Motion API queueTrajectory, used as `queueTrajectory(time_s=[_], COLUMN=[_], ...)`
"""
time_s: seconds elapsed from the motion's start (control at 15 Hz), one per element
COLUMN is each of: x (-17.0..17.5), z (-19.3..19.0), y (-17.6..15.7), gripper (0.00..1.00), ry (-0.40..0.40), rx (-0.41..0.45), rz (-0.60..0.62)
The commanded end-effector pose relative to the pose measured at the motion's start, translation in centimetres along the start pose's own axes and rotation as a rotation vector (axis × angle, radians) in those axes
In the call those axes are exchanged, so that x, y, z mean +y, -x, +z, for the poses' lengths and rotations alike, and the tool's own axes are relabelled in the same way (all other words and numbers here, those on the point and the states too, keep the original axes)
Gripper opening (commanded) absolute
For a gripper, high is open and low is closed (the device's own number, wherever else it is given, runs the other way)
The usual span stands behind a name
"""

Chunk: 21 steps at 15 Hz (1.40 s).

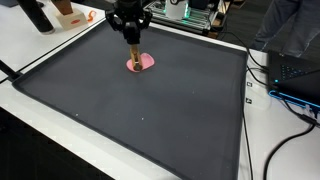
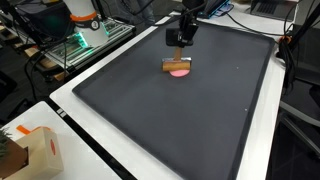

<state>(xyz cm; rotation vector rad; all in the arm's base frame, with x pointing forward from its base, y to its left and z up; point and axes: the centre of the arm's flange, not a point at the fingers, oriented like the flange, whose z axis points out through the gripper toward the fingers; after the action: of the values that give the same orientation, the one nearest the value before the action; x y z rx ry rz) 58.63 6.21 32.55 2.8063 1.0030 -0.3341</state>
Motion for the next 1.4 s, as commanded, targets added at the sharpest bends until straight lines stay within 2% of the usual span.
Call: queueTrajectory(time_s=[0.0,0.8,1.33], x=[2.6,4.4,7.4], z=[4.8,3.5,2.2], y=[-0.6,1.2,4.2], gripper=[0.23,0.23,0.23], ry=[0.041,0.052,0.100], rx=[-0.012,0.030,0.112], rz=[0.038,0.112,0.211])
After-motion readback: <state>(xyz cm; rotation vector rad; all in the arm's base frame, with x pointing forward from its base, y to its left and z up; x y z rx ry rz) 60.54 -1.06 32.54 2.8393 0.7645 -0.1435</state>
